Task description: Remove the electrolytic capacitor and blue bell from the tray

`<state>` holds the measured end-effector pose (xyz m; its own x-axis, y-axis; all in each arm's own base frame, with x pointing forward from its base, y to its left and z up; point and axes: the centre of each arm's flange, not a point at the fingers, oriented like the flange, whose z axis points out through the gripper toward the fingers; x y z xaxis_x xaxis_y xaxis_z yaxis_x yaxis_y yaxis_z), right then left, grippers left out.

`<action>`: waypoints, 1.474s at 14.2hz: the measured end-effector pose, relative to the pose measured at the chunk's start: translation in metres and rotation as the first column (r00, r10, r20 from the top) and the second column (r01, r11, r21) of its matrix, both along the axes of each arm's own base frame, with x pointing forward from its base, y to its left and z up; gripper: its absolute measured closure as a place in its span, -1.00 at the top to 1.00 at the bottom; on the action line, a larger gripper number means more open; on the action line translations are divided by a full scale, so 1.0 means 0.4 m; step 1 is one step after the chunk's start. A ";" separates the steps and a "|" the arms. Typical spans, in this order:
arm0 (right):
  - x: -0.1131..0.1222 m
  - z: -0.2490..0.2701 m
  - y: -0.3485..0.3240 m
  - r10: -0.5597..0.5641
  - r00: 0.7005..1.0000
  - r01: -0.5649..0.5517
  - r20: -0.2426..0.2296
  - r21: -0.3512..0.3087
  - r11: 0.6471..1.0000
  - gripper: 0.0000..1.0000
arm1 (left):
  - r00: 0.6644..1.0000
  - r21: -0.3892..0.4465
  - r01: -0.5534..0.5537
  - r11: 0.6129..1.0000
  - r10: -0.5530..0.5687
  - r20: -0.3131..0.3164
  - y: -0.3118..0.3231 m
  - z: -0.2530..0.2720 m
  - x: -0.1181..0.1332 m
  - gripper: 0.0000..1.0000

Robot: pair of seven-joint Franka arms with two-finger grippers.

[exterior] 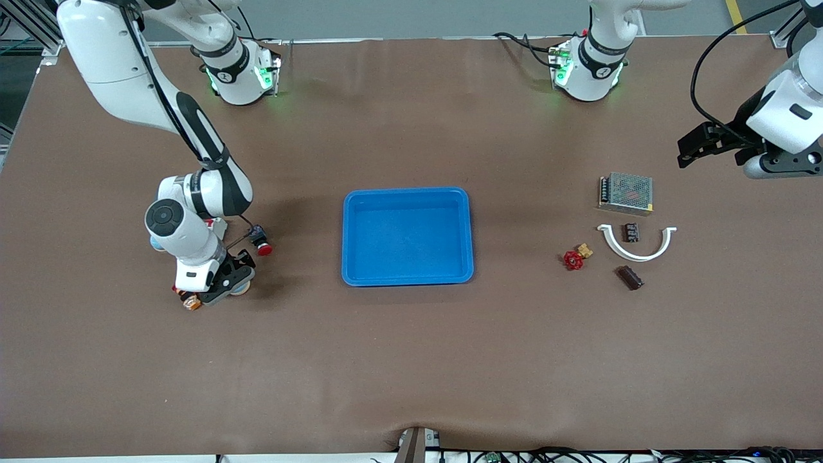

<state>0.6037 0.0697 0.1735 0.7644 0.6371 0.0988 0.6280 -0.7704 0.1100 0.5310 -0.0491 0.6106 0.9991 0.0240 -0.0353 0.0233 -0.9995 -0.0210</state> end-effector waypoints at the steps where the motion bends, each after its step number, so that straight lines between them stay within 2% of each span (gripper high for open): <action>1: 0.000 -0.001 -0.001 -0.001 1.000 0.001 0.001 0.001 1.000 0.57 | 1.000 0.000 0.000 1.000 0.000 0.000 0.000 0.000 0.000 1.00; 3: 0.000 -0.002 0.002 -0.001 1.000 0.001 0.002 0.004 1.000 0.96 | 1.000 0.000 0.001 1.000 -0.001 0.001 -0.001 0.001 0.000 1.00; 4: 0.001 -0.001 0.006 -0.004 1.000 0.004 0.002 0.009 1.000 1.00 | 1.000 0.000 0.001 1.000 -0.001 0.001 -0.001 0.001 0.000 1.00; 6: 0.002 0.008 0.008 -0.045 0.998 0.046 -0.032 0.033 0.998 1.00 | 1.000 0.000 0.001 1.000 -0.001 0.001 -0.001 0.001 0.000 1.00; 9: 0.025 0.072 0.014 -0.125 0.982 0.138 -0.140 0.086 0.987 1.00 | 1.000 0.000 0.001 1.000 -0.001 0.003 -0.001 0.002 0.000 1.00; 12: 0.043 0.168 0.037 -0.199 0.965 0.219 -0.172 0.107 0.970 1.00 | 1.000 0.000 0.003 1.000 -0.003 0.006 -0.004 0.006 0.000 1.00; 16: 0.005 0.322 0.146 -0.316 0.919 0.345 -0.234 0.091 0.934 1.00 | 1.000 -0.001 0.004 1.000 -0.004 0.007 -0.005 0.008 0.000 1.00; 17: -0.012 0.373 0.177 -0.343 0.907 0.371 -0.243 0.075 0.926 1.00 | 1.000 -0.001 0.004 1.000 -0.004 0.007 -0.006 0.008 0.000 1.00; 21: -0.078 0.572 0.213 -0.435 0.880 0.440 -0.189 -0.020 0.898 1.00 | 1.000 -0.001 0.006 1.000 -0.006 0.007 -0.008 0.008 0.000 1.00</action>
<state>0.5727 0.1550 0.4022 0.9706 0.2328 -0.0607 0.2335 -0.9723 0.0049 0.5312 -0.0522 0.6138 0.9994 0.0184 -0.0284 0.0178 -0.9996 -0.0203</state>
